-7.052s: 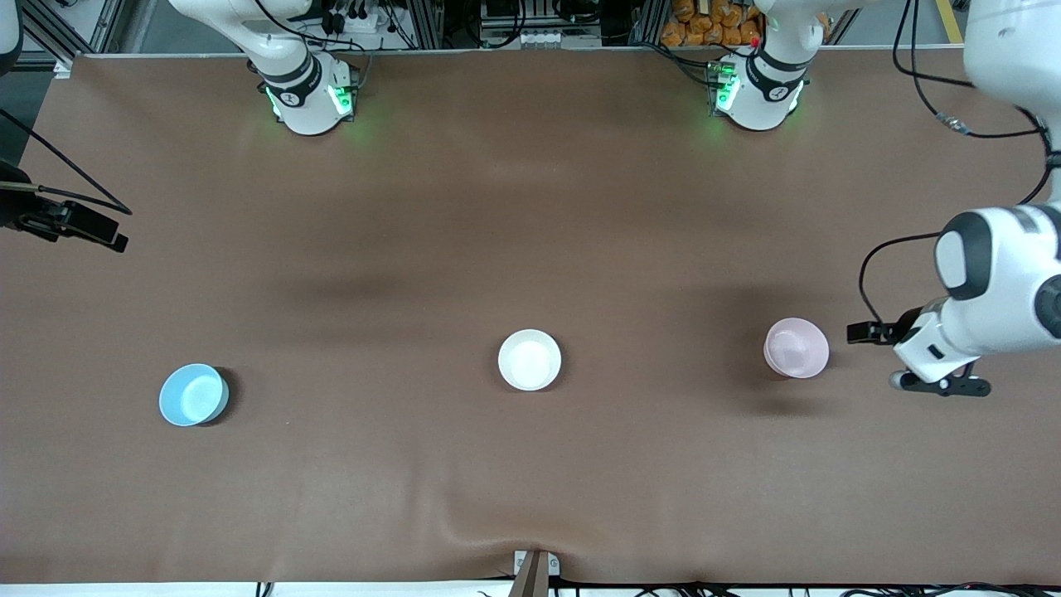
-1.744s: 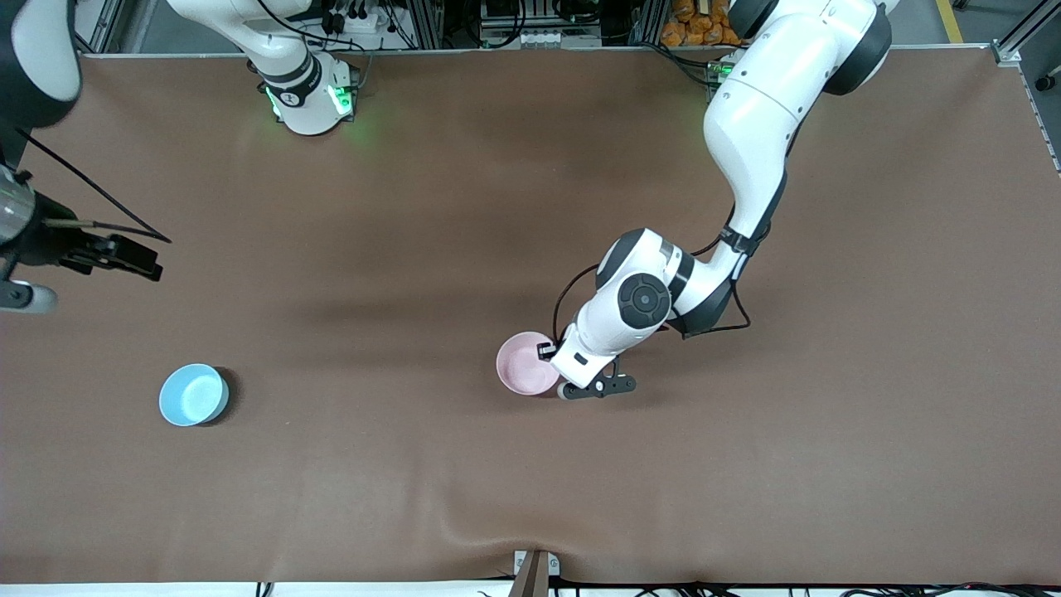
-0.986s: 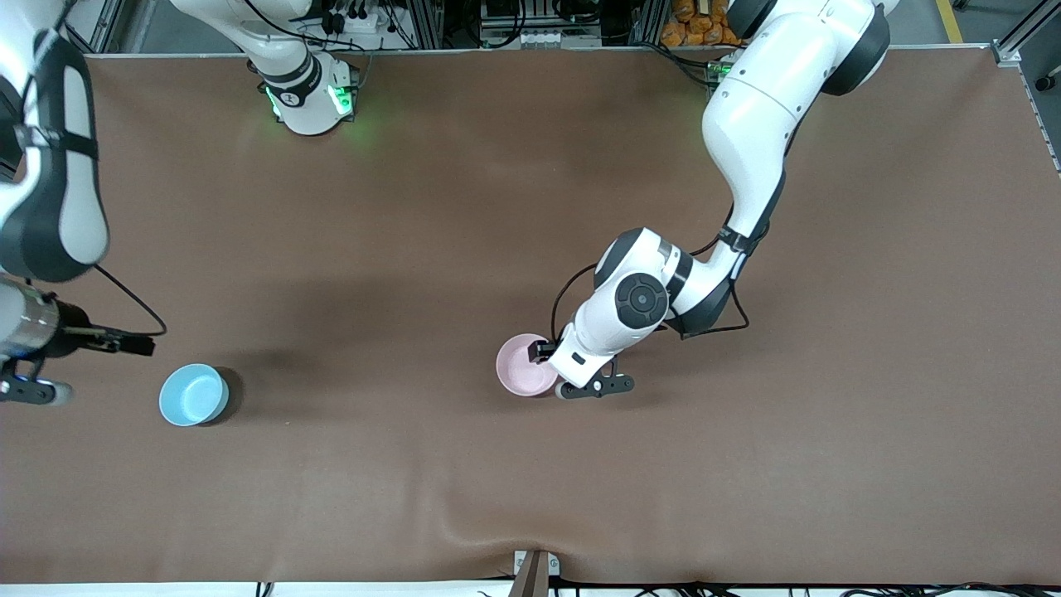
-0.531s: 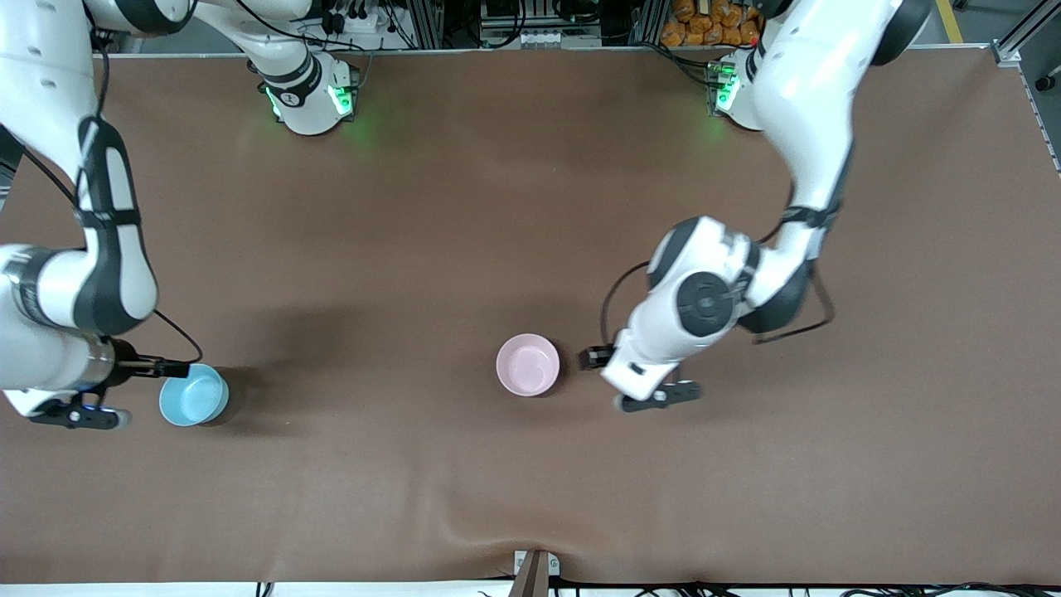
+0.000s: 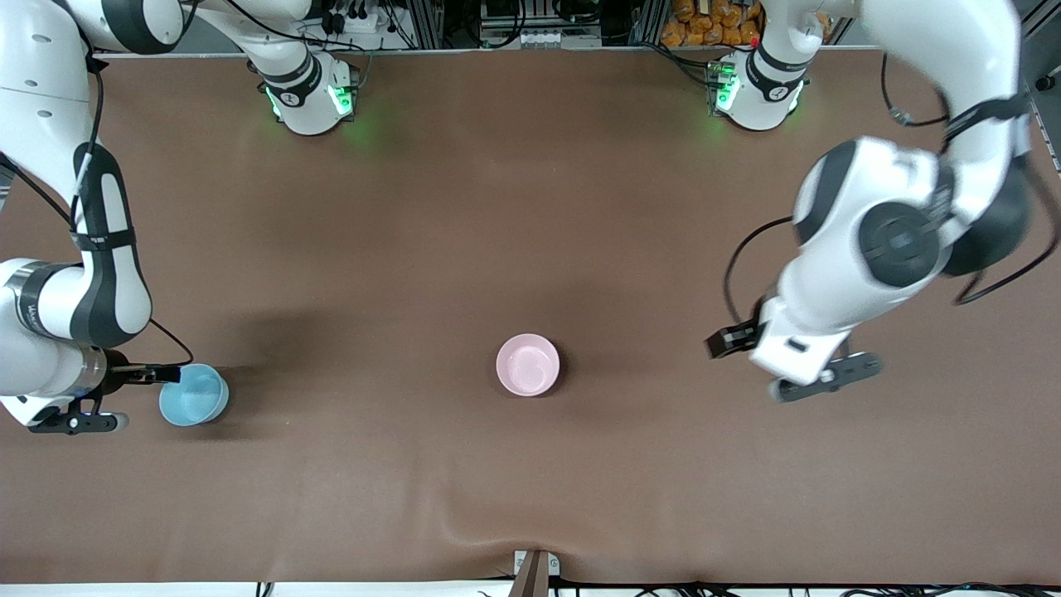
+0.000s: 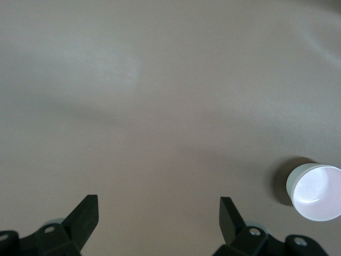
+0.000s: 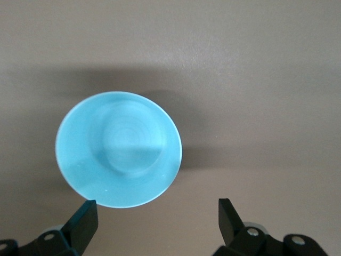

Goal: Stack pink and blue bowls on white bowl
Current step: 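Raise the left gripper away while the right gripper reaches the blue bowl, then grasp the light blue bowl rim with the right gripper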

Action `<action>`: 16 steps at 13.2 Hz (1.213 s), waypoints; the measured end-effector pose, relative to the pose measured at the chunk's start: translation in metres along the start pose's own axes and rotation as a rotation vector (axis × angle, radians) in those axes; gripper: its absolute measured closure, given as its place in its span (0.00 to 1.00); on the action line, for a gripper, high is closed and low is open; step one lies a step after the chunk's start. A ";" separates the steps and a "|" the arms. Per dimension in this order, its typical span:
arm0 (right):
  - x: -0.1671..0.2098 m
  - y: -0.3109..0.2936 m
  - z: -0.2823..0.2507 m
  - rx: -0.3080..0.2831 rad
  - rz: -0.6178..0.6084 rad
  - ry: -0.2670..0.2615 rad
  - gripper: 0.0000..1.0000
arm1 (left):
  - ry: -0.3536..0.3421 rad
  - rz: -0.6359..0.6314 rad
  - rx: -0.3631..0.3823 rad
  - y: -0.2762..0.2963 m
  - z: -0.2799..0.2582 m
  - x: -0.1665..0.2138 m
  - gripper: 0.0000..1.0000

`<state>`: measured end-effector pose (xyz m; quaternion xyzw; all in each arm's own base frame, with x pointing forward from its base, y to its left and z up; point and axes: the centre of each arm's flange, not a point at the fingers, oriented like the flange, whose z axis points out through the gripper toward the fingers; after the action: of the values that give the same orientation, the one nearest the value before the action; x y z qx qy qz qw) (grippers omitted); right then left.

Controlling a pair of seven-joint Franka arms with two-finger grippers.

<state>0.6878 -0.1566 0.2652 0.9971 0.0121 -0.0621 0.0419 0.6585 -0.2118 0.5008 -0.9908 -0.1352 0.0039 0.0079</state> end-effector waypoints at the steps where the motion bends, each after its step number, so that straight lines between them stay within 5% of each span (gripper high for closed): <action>1: 0.002 0.004 0.011 -0.002 -0.009 0.009 0.00 | 0.009 0.004 0.000 -0.014 -0.016 -0.003 0.00; 9: 0.006 0.016 0.054 0.047 0.022 0.033 0.00 | 0.037 0.068 0.013 -0.108 -0.082 -0.064 0.00; 11: 0.006 0.016 0.053 0.049 0.022 0.035 0.07 | 0.035 0.093 0.016 -0.127 -0.083 -0.062 0.00; 16: 0.008 0.014 0.052 0.056 0.022 0.039 0.63 | -0.002 0.062 -0.089 -0.179 -0.087 -0.058 0.00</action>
<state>0.6893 -0.1747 0.2137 0.9990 0.0003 -0.0426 0.0142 0.5559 -0.0564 0.5908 -0.9939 -0.1044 -0.0010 -0.0366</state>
